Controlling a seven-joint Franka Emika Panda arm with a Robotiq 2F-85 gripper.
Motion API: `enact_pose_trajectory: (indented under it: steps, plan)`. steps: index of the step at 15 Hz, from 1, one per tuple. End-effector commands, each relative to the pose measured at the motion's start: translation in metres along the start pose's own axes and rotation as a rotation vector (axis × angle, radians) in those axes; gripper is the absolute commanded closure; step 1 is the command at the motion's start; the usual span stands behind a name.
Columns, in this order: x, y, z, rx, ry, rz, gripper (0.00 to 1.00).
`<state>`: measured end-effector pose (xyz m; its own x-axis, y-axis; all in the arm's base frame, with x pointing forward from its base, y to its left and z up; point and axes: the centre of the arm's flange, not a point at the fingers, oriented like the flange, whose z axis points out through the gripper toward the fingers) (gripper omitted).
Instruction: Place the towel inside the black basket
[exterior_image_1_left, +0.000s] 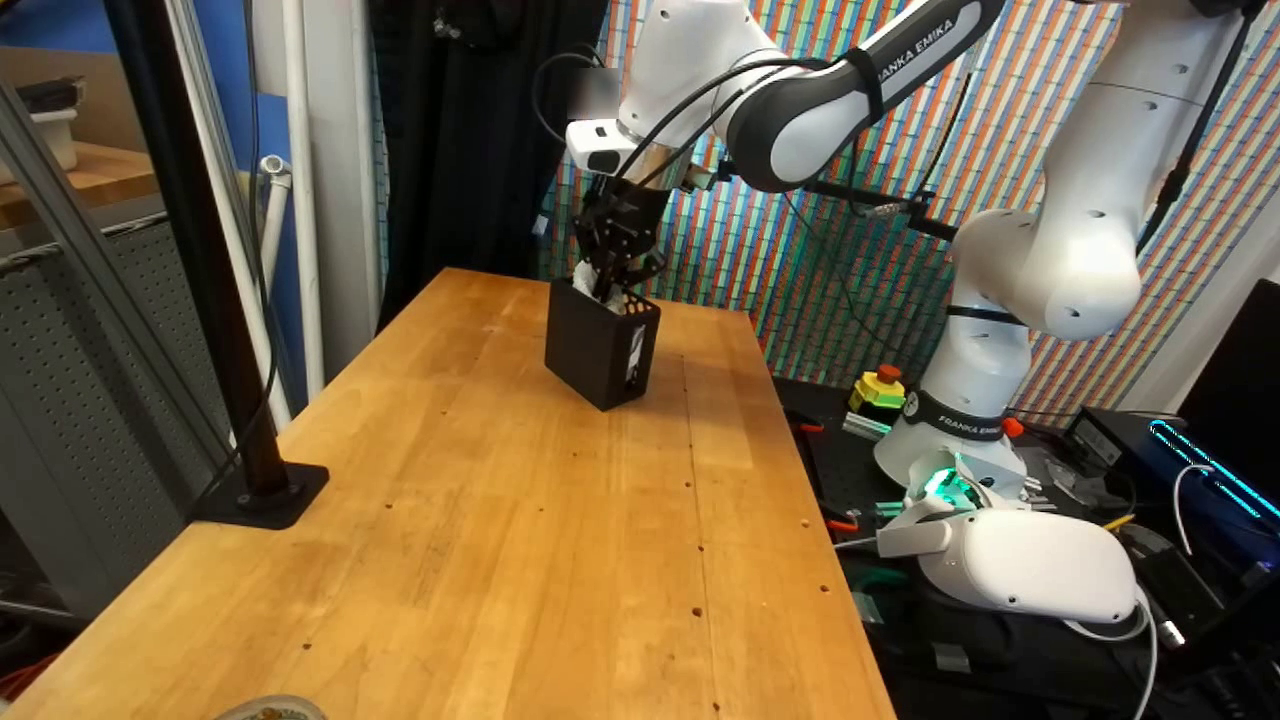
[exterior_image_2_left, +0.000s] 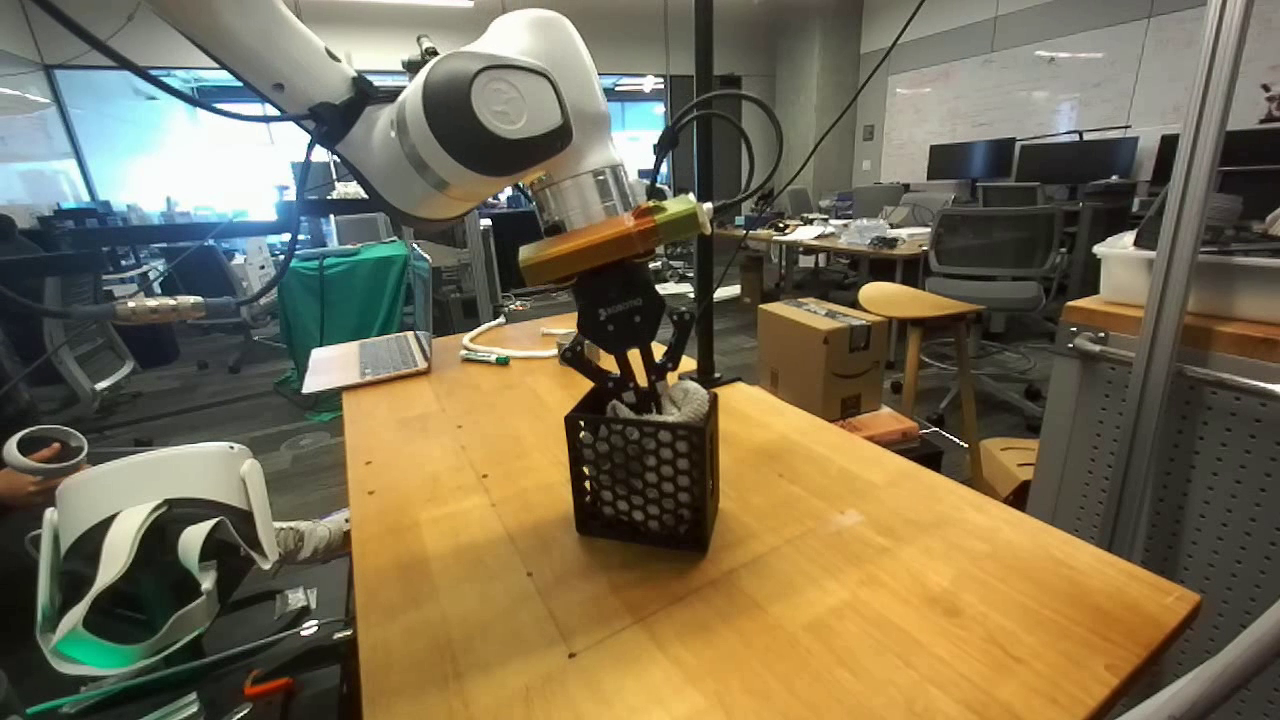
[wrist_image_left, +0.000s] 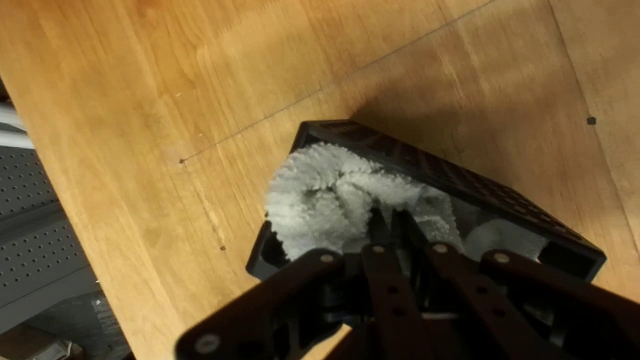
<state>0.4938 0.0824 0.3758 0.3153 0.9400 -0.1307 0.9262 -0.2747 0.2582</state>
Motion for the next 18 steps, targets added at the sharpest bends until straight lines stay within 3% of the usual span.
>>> enact_pose_trajectory:
  steps: [1, 11, 18]
  plan:
    - [0.002, 0.006, 0.014, 0.065, 0.015, 0.013, 0.88]
    - [0.014, 0.008, 0.044, 0.184, 0.054, -0.014, 0.88]
    - [0.027, 0.007, 0.069, 0.169, 0.052, -0.087, 0.88]
